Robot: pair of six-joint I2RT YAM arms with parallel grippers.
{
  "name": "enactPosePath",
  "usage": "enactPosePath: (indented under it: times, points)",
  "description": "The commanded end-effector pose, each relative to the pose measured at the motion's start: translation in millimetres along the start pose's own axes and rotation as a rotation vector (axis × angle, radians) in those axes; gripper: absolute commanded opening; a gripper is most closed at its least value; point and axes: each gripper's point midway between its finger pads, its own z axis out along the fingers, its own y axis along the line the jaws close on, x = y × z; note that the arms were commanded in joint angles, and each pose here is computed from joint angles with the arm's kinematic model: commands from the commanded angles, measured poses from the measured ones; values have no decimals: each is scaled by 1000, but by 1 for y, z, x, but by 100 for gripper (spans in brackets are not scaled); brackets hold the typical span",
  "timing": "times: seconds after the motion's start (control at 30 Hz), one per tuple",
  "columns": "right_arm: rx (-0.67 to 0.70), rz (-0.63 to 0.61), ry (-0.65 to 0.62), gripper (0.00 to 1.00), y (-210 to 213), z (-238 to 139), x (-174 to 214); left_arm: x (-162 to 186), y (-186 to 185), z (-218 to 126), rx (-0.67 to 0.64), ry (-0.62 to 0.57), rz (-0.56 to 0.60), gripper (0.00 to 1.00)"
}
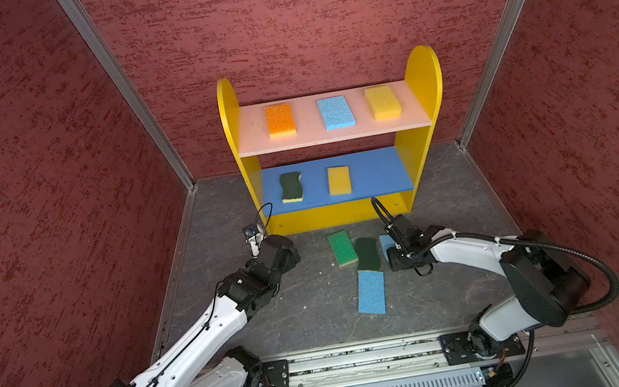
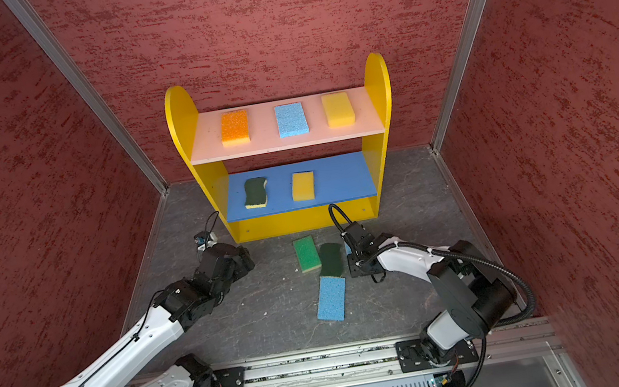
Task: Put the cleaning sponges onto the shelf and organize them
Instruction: 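Close the right gripper on the light blue sponge, then lift the light blue sponge with the right gripper toward the blue shelf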
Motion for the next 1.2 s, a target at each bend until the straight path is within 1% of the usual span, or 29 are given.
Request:
enactPosePath:
  times: [0.0,0.17,0.33,0.43,0.67,0.87,0.97,1.17]
  points:
    - [38,-2,43,56,-11,0,12,-4,1,-2,-5,-2,-11,87]
    - [58,-4,65,55,-16,0,18,-5,-1,-4,0,-5,-13,87]
    - [69,13,32,58,-20,-8,15,-8,-3,-5,9,-6,-15,87]
    - [61,20,-16,60,-20,-22,7,-11,-5,-8,15,-8,-7,87]
    - [17,27,-113,60,-13,-50,-12,-18,-6,-15,26,-26,-10,87]
    - [-8,13,-196,60,-10,-78,-26,-16,1,-18,27,-32,-32,87]
    - [-30,0,-250,62,-7,-94,-35,-16,3,-20,27,-39,-38,87]
    - [-50,-24,-351,61,0,-123,-60,-17,3,-20,26,-44,-39,87]
